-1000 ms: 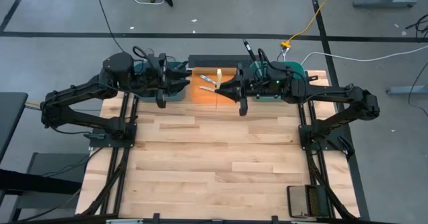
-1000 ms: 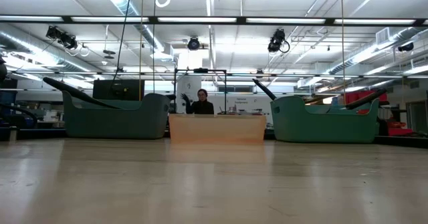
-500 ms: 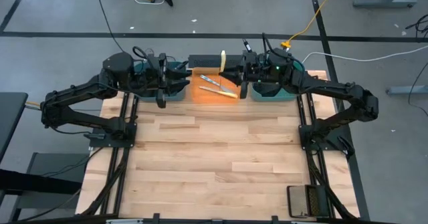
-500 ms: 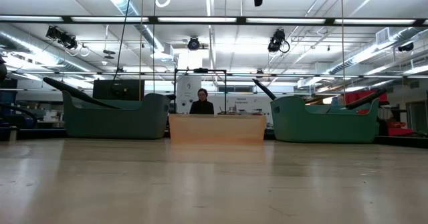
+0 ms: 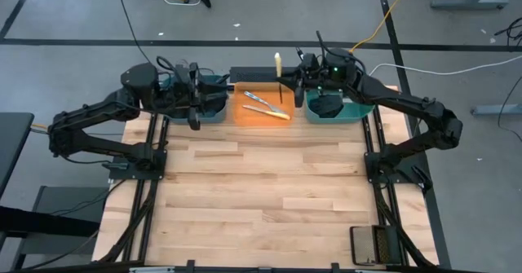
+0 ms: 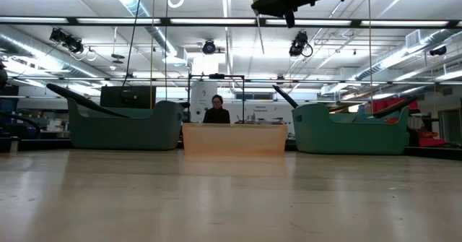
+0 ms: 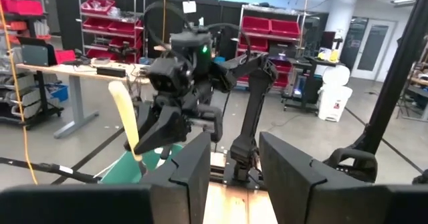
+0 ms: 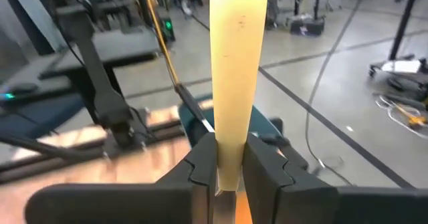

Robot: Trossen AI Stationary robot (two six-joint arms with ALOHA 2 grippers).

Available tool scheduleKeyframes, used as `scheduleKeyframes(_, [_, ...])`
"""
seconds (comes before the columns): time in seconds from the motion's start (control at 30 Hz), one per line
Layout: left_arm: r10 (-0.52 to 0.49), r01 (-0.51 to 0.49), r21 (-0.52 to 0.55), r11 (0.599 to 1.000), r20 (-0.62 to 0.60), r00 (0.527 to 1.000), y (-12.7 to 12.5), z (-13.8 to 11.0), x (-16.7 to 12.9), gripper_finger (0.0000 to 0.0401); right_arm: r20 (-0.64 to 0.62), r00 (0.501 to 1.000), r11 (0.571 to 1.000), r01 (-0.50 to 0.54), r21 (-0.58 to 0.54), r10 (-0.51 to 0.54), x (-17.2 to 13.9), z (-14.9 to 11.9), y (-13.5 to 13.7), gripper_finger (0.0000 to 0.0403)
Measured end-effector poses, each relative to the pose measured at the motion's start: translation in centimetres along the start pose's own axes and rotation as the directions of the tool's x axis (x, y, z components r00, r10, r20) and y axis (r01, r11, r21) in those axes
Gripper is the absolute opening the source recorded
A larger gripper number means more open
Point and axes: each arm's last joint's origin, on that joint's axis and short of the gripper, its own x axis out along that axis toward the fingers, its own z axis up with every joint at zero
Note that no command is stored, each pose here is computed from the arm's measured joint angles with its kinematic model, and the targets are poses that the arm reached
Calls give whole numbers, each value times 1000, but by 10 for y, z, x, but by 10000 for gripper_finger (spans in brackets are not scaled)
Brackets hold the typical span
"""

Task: Pick & Place Kitchen Items
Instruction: Put the yellow knife into the orange bin

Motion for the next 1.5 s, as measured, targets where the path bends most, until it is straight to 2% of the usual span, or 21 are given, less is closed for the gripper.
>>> scheduleKeyframes(0.17, [4,-4,1,1000,6,1000,0,1,-1,132,-72,997,999,39,-10,-39,1,-9,-12,55])
scheduleKeyframes(0.5, [8,-8,-4,1000,8,1000,0,1,-1,132,-153,986,998,64,-29,-68,23,-30,-30,55])
scheduleKeyframes(1.07, [38,-37,-57,998,11,999,1,1,-1,132,-350,932,996,92,-11,-90,74,-94,-63,55])
scheduleKeyframes(1.5, [38,-37,-60,998,11,999,1,1,-1,132,-369,924,994,111,5,-101,76,-98,-68,55])
